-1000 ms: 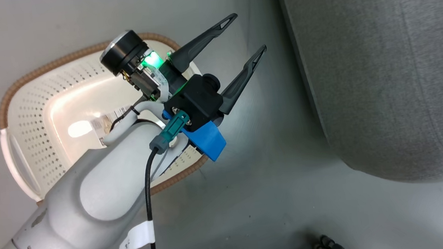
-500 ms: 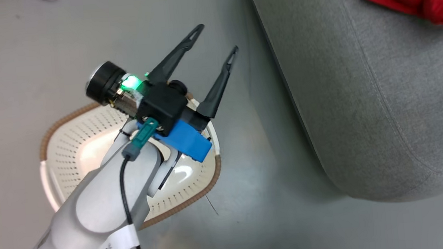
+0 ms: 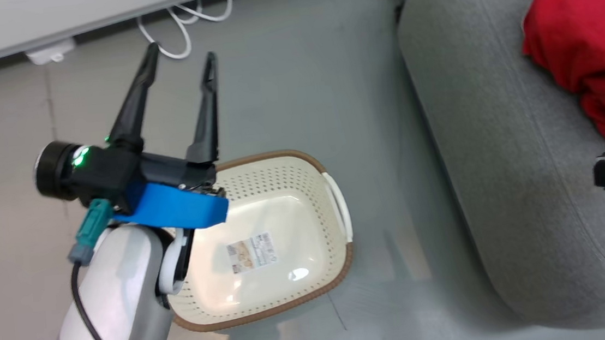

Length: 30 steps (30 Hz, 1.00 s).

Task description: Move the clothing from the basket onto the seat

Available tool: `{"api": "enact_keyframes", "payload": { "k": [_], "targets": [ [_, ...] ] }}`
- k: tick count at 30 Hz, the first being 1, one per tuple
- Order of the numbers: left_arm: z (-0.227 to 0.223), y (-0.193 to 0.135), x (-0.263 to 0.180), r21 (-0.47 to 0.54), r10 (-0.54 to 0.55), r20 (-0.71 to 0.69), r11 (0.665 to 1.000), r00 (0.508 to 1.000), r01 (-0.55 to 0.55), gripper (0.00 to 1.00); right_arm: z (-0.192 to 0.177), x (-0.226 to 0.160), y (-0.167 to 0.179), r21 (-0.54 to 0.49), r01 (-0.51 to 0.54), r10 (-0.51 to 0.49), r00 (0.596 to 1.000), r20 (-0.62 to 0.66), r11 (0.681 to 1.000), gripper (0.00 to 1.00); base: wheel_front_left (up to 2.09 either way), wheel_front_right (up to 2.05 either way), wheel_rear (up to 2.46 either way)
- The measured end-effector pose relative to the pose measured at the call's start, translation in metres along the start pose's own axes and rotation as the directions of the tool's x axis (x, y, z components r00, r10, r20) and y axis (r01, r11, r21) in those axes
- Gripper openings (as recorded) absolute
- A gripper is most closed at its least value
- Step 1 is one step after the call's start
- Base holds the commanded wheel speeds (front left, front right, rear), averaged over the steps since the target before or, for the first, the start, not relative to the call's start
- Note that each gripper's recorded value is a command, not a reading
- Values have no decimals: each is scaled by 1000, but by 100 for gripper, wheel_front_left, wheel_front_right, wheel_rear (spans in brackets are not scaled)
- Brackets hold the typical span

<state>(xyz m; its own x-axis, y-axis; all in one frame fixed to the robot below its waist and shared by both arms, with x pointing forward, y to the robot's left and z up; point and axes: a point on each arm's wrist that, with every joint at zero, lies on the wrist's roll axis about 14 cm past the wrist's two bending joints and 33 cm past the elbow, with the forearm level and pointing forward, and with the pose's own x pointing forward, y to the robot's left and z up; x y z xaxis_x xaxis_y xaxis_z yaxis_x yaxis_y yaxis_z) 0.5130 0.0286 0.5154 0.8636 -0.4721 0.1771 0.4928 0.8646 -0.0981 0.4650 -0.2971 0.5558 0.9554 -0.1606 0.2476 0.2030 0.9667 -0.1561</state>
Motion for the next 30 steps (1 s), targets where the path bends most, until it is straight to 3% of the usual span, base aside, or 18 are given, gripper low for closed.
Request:
{"api": "enact_keyframes", "payload": {
  "k": [7, 16, 22, 30],
  "targets": [
    [32, 51, -40, 42, 189, 54, 981, 980, -191, 100, 18, 8, 58, 93, -126, 120, 991, 61, 988, 100, 0, 0, 0],
    [51, 92, -97, 81, 368, 68, 924, 927, -373, 100, 30, 0, 115, 167, -248, 236, 968, 86, 954, 100, 0, 0, 0],
    [48, 101, -124, 79, 425, 45, 900, 904, -428, 100, 19, -13, 130, 201, -272, 269, 962, 41, 941, 100, 0, 0, 0],
    [34, 96, -144, 58, 446, -6, 894, 895, -445, 100, 8, -33, 133, 224, -272, 281, 960, -11, 936, 100, 0, 0, 0]
  ]
}}
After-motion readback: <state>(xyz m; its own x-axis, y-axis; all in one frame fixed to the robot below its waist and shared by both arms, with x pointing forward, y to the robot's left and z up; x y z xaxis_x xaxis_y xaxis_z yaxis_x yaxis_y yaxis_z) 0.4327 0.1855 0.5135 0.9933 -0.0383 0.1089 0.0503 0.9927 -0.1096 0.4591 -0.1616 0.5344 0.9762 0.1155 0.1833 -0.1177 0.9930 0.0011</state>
